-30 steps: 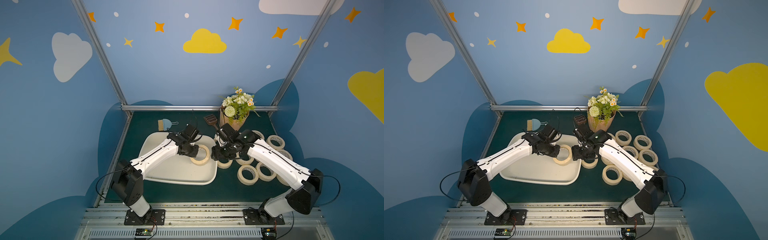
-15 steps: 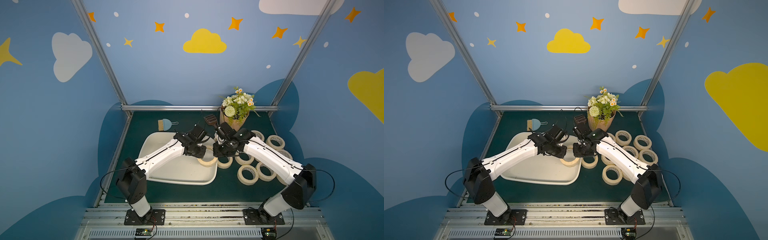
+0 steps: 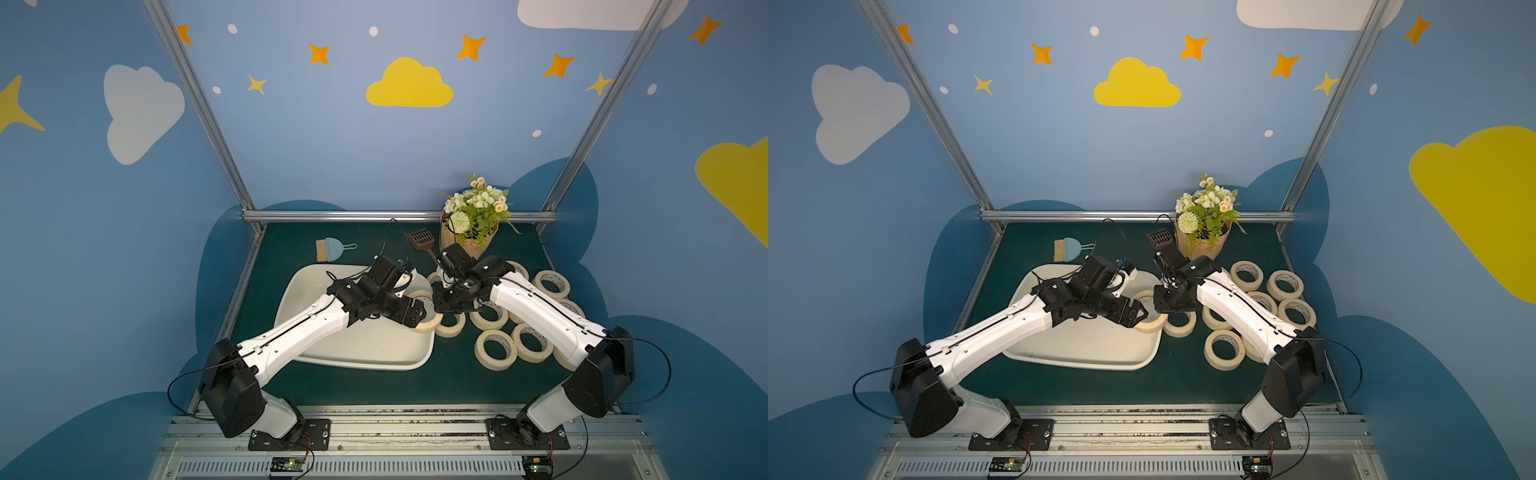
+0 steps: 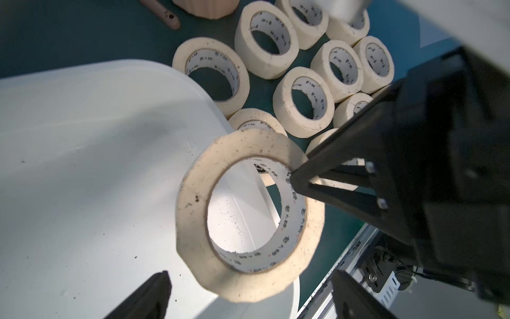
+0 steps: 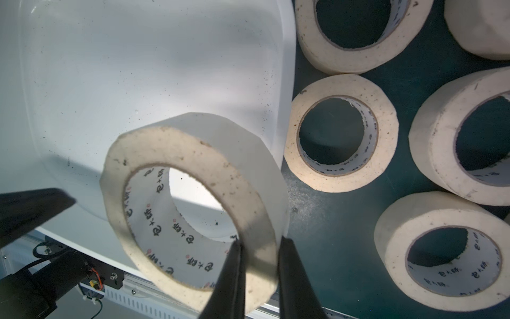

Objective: Take out the art tape in the storage box
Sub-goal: Pick up the art tape from the storage box, then place the art tape at the center of the board.

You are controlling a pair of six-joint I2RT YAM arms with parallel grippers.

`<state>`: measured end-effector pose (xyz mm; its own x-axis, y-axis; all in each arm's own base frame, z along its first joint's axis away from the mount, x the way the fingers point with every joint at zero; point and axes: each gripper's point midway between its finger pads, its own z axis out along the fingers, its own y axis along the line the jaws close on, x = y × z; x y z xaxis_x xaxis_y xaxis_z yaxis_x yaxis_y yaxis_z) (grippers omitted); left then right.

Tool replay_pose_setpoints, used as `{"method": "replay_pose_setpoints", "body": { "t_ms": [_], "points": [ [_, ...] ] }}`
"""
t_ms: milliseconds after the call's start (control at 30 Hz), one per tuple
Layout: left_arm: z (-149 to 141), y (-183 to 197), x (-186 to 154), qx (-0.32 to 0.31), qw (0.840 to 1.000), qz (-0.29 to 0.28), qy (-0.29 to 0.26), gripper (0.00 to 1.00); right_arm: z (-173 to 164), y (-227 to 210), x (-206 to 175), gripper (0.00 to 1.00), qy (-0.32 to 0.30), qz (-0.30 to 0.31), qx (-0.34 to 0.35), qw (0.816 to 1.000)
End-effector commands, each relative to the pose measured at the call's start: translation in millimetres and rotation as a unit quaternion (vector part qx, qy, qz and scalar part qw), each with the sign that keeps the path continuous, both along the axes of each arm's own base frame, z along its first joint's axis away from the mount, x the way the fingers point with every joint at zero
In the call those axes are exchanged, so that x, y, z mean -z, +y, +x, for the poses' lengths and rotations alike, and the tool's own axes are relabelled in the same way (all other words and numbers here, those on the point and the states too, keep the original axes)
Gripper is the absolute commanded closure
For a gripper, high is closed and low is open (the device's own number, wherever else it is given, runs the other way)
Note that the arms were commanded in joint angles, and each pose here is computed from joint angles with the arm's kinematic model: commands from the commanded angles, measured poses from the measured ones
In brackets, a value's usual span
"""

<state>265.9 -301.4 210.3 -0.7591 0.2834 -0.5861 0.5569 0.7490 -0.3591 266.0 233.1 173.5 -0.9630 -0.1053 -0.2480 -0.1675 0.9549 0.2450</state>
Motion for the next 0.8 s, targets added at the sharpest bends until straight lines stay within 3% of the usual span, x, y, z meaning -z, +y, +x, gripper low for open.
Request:
{"method": "replay_pose_setpoints", "body": {
  "t_ms": [0,100,367,500,667,767],
  "points": [
    [4.4,14.1,-16.7,-0.013,0.999,0.002,-0.048,0.00,-12.4,-19.6,-19.4,1.00,-0.013,-0.001,-0.001,1.000],
    [11.4,40.2,-24.3,-0.048,0.996,0.013,-0.080,0.00,-34.2,-48.0,-19.3,1.00,-0.003,-0.022,0.012,1.000],
    [25.5,109.4,-3.2,-0.135,0.988,0.029,-0.066,0.00,-92.4,-119.3,23.2,1.00,0.020,-0.081,0.073,0.994],
    [29.6,132.4,3.0,-0.168,0.983,0.021,-0.069,0.00,-98.7,-118.6,41.0,1.00,0.024,-0.065,0.075,0.995],
    [29.0,145.7,6.3,-0.186,0.980,0.019,-0.069,0.00,-99.3,-110.5,66.9,1.00,0.073,-0.073,0.083,0.991],
    [28.6,150.4,8.8,-0.193,0.979,0.019,-0.066,0.00,-99.3,-99.5,81.7,1.00,0.113,-0.083,0.043,0.989]
  ]
}}
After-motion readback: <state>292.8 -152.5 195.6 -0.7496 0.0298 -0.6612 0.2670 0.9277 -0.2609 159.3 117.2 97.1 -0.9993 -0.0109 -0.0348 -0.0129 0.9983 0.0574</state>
